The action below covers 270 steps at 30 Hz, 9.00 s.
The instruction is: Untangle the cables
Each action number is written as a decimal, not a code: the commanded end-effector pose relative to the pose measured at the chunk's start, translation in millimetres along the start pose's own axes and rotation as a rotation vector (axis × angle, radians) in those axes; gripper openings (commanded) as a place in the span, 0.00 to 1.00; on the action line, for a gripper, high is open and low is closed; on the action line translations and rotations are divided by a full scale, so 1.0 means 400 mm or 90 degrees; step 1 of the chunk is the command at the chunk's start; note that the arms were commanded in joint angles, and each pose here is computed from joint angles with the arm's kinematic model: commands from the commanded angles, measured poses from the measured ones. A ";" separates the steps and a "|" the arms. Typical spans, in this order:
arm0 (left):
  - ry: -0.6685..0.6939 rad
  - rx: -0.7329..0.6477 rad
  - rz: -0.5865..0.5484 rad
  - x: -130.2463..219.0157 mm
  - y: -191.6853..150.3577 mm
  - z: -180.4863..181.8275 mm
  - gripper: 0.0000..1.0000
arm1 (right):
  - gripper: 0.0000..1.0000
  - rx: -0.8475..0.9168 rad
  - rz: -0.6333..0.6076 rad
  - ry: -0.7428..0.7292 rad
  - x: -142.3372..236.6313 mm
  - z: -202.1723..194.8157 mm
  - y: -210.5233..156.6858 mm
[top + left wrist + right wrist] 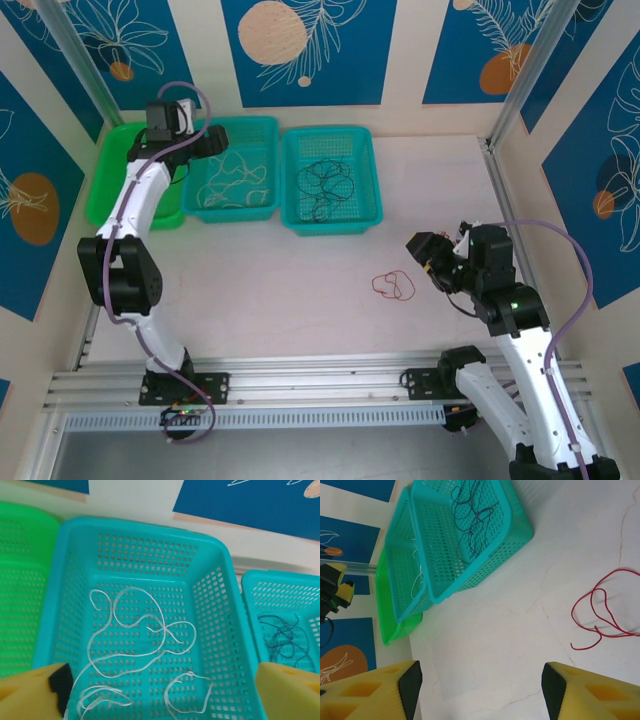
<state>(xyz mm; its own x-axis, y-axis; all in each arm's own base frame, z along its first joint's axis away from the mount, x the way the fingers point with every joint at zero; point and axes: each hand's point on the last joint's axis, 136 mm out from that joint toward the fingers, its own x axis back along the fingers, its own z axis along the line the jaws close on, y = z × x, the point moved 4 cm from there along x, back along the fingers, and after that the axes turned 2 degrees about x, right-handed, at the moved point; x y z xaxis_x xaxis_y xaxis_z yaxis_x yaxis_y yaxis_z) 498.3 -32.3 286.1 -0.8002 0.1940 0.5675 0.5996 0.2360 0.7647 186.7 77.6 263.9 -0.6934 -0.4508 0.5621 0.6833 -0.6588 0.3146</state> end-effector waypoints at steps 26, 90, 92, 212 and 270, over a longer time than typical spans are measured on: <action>-0.508 -0.036 0.138 0.476 -0.600 -0.591 0.97 | 0.72 -0.105 0.037 -0.292 -0.227 -0.324 0.157; -0.445 -0.195 0.311 0.240 -0.859 -0.846 0.00 | 0.48 -0.124 -0.075 -0.176 -0.047 -0.260 0.102; -0.445 -0.184 0.288 0.268 -0.818 -0.826 0.00 | 0.48 -0.124 -0.081 -0.162 -0.039 -0.245 0.103; -0.452 -0.079 0.194 0.316 -0.541 -0.787 0.56 | 0.00 0.339 0.207 0.151 -0.090 0.261 -0.073; -0.271 0.142 -0.047 0.236 -0.116 -0.078 0.66 | 0.54 0.352 0.148 0.288 -0.025 0.435 -0.097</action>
<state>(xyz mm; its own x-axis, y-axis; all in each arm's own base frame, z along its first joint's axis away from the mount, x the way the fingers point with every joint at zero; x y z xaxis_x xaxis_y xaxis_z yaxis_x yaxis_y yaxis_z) 417.3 -1.5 297.0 -0.8553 0.3217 0.4062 0.5171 0.5795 0.6299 207.2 208.5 355.3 -0.4478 -0.8028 0.3935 0.8069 -0.1733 0.5647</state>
